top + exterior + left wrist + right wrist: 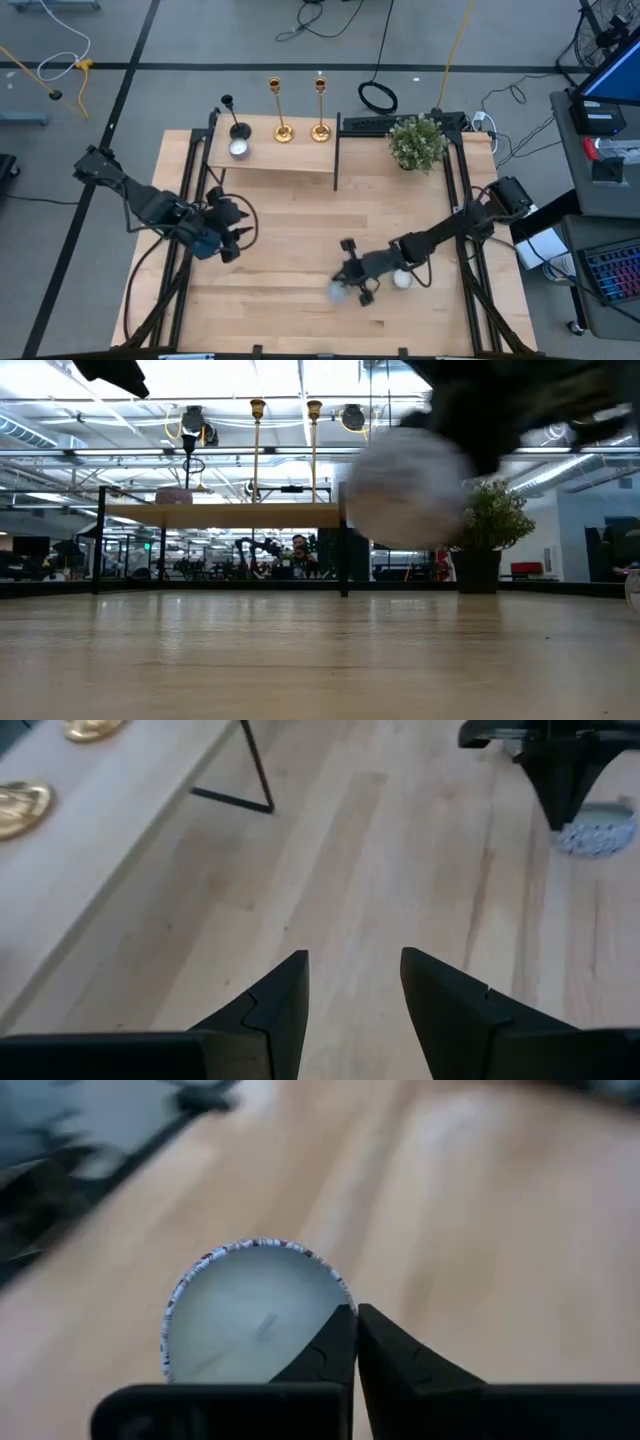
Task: Pick & Place candle stick holders
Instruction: Put the white patterned scented candle on the shelf
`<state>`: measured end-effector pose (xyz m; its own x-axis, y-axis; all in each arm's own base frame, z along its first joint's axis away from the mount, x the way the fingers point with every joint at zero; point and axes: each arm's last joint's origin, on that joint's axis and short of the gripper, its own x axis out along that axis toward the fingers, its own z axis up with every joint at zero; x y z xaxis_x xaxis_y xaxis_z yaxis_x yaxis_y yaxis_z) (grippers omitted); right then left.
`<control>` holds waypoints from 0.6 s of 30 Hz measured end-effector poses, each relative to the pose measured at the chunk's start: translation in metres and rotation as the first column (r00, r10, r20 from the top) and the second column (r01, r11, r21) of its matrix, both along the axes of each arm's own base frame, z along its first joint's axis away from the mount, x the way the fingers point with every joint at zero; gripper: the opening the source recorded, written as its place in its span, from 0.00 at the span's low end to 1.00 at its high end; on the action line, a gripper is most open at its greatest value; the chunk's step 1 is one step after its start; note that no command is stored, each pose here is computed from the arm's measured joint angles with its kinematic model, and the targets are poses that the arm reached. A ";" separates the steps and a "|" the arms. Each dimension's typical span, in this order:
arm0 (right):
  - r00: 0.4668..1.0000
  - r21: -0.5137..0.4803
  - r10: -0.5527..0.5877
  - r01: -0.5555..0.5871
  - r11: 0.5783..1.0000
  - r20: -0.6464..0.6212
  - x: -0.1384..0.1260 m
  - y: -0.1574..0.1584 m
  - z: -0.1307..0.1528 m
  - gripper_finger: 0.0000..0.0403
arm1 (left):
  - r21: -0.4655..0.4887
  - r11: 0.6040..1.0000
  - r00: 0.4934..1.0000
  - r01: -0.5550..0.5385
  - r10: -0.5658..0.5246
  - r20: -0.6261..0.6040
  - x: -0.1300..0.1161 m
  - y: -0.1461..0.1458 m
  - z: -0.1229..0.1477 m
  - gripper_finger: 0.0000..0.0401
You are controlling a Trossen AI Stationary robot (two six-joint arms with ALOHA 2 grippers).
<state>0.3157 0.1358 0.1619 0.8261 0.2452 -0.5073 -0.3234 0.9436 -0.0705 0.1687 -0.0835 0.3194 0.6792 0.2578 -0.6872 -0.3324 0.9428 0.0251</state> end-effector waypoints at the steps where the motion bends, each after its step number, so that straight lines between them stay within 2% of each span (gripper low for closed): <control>1: 0.999 -0.038 -0.022 0.023 0.999 0.033 0.006 -0.005 0.006 0.00 | 0.006 1.000 1.000 -0.002 0.002 0.007 -0.003 0.001 0.001 0.41; 4: 0.982 -0.120 -0.123 0.140 0.983 0.141 0.027 -0.022 0.028 0.00 | 0.018 1.000 1.000 -0.005 0.005 0.008 -0.010 0.005 0.004 0.41; 6: 0.963 -0.188 -0.179 0.217 0.958 0.201 0.039 -0.034 0.044 0.00 | 0.024 1.000 1.000 -0.010 0.010 -0.008 -0.015 0.008 0.005 0.41; 9: 0.943 -0.301 -0.177 0.262 0.917 0.280 0.055 -0.049 0.070 0.00 | 0.045 0.998 0.999 -0.050 0.051 -0.015 -0.021 0.013 0.005 0.41; 13: 0.900 -0.318 -0.200 0.334 0.887 0.387 0.074 -0.073 0.108 0.00 | 0.081 0.993 0.996 -0.092 0.093 -0.011 -0.025 0.016 0.005 0.41; 18: 0.851 -0.342 -0.275 0.447 0.827 0.447 0.084 -0.120 0.133 0.00 | 0.111 0.988 0.994 -0.108 0.108 -0.001 -0.025 0.018 0.005 0.41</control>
<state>0.4002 0.0162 0.2945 0.9525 -0.2735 -0.1338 0.1657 0.8342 -0.5260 0.1433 -0.0659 0.3243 0.6386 0.4042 -0.6548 -0.4316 0.8926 0.1301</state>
